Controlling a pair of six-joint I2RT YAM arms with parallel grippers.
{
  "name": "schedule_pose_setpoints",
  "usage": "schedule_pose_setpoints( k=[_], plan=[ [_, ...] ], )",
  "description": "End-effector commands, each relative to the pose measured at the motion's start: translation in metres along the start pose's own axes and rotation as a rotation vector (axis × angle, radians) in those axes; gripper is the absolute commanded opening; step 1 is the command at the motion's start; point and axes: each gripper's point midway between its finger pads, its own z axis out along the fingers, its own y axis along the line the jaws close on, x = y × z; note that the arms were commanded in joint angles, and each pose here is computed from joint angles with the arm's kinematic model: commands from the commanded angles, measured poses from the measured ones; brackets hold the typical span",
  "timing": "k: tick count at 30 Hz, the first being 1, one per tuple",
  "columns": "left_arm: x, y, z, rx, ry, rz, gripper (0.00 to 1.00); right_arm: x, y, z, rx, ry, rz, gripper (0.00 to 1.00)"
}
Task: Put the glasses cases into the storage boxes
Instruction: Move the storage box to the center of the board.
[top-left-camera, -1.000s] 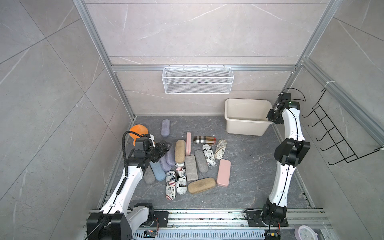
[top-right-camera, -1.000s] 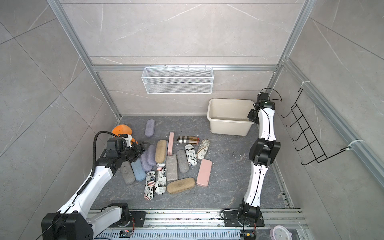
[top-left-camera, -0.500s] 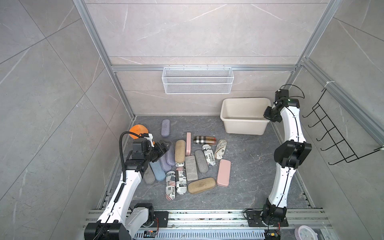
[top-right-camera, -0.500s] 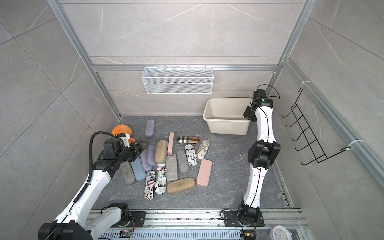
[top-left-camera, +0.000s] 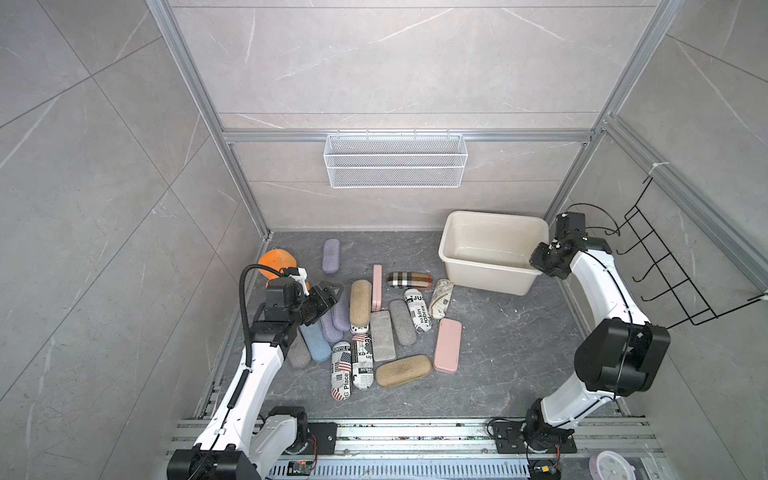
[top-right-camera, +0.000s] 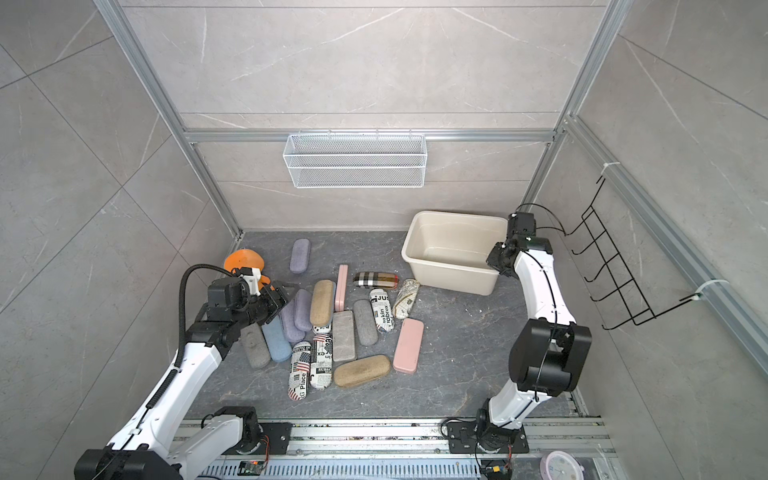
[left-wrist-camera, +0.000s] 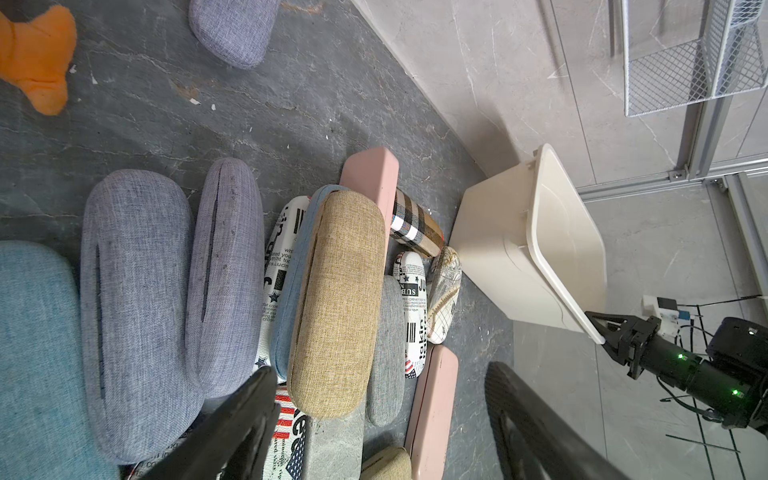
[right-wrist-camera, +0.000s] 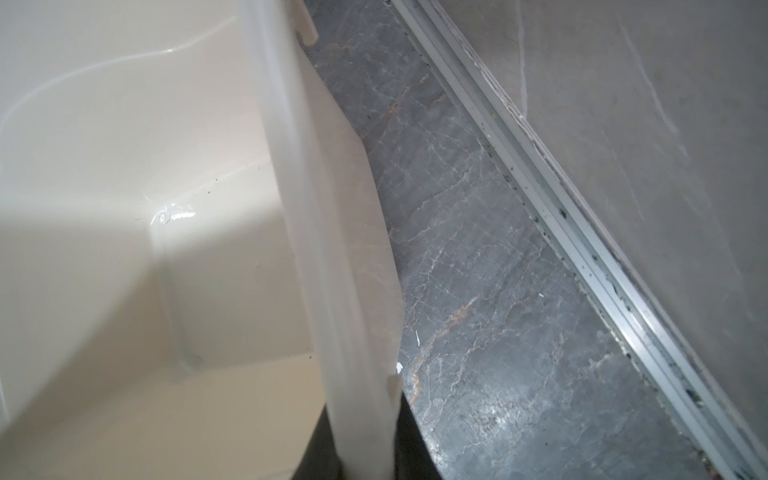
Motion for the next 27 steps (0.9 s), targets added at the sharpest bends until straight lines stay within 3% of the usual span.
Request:
schedule_pose_setpoints(
  k=[1, 7, 14, 18, 27],
  plan=[
    [0.002, -0.015, -0.007, 0.048, -0.005, 0.029, 0.81, -0.013, -0.026, -0.018, 0.106, -0.162, 0.104, 0.0],
    [0.007, -0.021, -0.008, 0.063, -0.001, 0.046, 0.81, 0.031, -0.056, -0.026, 0.164, -0.165, 0.175, 0.0],
    [0.01, -0.027, -0.012, 0.08, -0.004, 0.058, 0.81, 0.067, -0.058, -0.032, 0.133, -0.053, 0.147, 0.31],
    [0.01, -0.03, -0.015, 0.09, -0.011, 0.062, 0.81, 0.077, -0.059, -0.038, 0.123, -0.027, 0.123, 0.33],
    [0.012, -0.032, -0.021, 0.1, -0.021, 0.076, 0.81, 0.089, -0.061, -0.057, 0.1, -0.014, 0.088, 0.49]
  ],
)
